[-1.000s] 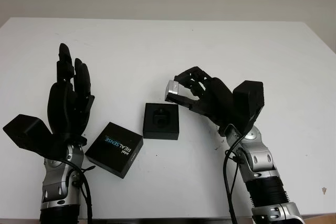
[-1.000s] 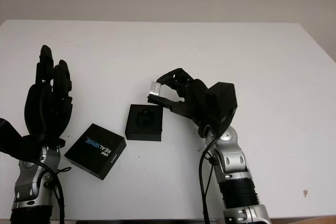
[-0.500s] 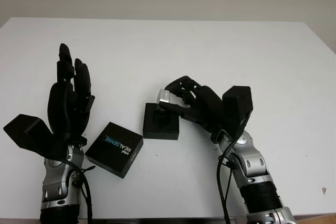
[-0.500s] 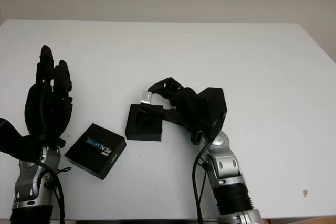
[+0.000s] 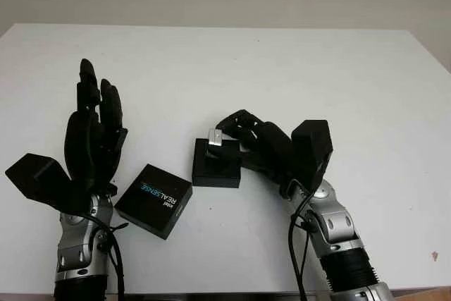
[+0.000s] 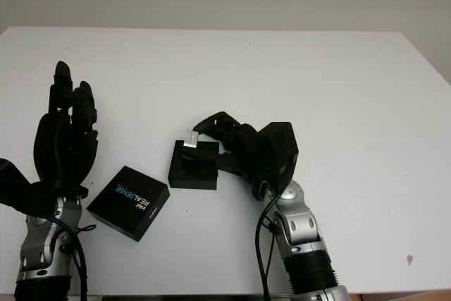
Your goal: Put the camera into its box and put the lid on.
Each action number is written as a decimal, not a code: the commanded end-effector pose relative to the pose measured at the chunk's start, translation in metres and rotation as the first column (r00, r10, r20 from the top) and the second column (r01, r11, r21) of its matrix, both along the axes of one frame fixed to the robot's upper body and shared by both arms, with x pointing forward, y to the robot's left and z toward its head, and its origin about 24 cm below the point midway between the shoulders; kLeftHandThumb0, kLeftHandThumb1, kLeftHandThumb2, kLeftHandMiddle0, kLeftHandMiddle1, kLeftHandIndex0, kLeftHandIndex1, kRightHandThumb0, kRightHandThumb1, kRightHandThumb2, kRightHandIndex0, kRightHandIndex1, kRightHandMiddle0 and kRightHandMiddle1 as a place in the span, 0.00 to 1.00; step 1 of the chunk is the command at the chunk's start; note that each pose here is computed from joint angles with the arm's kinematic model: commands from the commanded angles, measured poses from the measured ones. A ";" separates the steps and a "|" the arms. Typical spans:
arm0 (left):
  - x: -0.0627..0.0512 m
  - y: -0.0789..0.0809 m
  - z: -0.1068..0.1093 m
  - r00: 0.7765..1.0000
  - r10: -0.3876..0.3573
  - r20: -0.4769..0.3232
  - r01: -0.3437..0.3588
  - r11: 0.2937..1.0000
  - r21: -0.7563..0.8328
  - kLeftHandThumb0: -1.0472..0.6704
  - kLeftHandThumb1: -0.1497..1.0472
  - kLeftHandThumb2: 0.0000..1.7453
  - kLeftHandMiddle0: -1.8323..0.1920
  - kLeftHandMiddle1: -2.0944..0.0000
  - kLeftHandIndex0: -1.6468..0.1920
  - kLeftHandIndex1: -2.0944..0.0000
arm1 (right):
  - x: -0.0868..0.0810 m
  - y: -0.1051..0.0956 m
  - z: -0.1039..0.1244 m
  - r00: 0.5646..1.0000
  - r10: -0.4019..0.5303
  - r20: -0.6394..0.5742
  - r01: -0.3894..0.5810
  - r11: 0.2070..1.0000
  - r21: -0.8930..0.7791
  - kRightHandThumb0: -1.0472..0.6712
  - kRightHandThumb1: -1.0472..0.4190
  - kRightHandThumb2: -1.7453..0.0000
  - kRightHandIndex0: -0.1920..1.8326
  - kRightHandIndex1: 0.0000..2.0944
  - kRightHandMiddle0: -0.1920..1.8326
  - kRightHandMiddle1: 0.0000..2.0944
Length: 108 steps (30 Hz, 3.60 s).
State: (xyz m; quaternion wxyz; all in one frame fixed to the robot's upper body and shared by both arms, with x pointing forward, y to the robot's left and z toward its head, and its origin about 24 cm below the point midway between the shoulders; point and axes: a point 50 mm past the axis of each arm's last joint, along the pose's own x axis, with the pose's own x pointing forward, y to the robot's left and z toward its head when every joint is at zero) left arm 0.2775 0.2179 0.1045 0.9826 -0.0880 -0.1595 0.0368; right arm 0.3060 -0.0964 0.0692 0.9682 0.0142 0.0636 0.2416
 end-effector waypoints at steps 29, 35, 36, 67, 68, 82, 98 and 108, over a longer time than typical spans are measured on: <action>0.000 -0.002 0.000 1.000 -0.005 0.007 0.005 1.000 0.002 0.22 1.00 0.28 1.00 1.00 1.00 1.00 | -0.002 0.009 -0.009 0.999 0.011 -0.036 -0.010 1.000 0.011 0.36 0.02 0.97 0.00 0.42 0.18 0.92; 0.000 -0.002 -0.001 1.000 -0.003 0.006 0.003 1.000 -0.011 0.22 1.00 0.27 1.00 1.00 1.00 1.00 | -0.004 0.010 -0.012 0.999 0.020 -0.042 -0.020 1.000 0.005 0.35 0.03 0.97 0.00 0.42 0.19 0.92; 0.000 -0.002 -0.001 1.000 -0.002 0.005 0.002 1.000 -0.011 0.22 1.00 0.27 1.00 1.00 1.00 1.00 | -0.004 0.010 -0.013 0.999 0.020 -0.045 -0.020 1.000 0.003 0.35 0.03 0.97 0.00 0.42 0.19 0.92; -0.001 -0.004 0.000 1.000 -0.007 0.007 0.007 1.000 -0.008 0.21 1.00 0.27 1.00 1.00 1.00 1.00 | -0.010 0.011 -0.023 0.998 0.051 0.025 -0.047 0.989 -0.143 0.37 0.03 0.97 0.01 0.40 0.19 0.92; -0.001 -0.004 0.000 1.000 -0.007 0.008 0.007 1.000 -0.004 0.21 1.00 0.27 1.00 1.00 1.00 1.00 | -0.011 0.011 -0.024 0.998 0.053 0.039 -0.046 0.987 -0.154 0.37 0.03 0.97 0.01 0.41 0.19 0.91; -0.001 -0.004 0.001 1.000 -0.012 0.012 0.012 1.000 -0.010 0.22 1.00 0.27 1.00 1.00 1.00 1.00 | -0.011 0.012 -0.018 0.971 0.104 0.213 -0.043 0.962 -0.271 0.35 0.04 0.97 0.00 0.48 0.20 0.91; -0.002 -0.003 0.001 1.000 -0.012 0.007 0.012 1.000 0.002 0.21 1.00 0.27 1.00 1.00 1.00 1.00 | -0.014 0.000 -0.004 0.953 0.042 0.299 0.066 0.937 -0.342 0.31 0.03 0.97 0.00 0.27 0.01 0.55; -0.003 -0.002 0.000 1.000 -0.013 0.006 0.013 1.000 0.008 0.21 1.00 0.28 1.00 1.00 1.00 1.00 | -0.018 -0.011 0.014 0.927 0.057 0.370 0.095 0.920 -0.380 0.30 0.05 0.97 0.05 0.10 0.07 0.31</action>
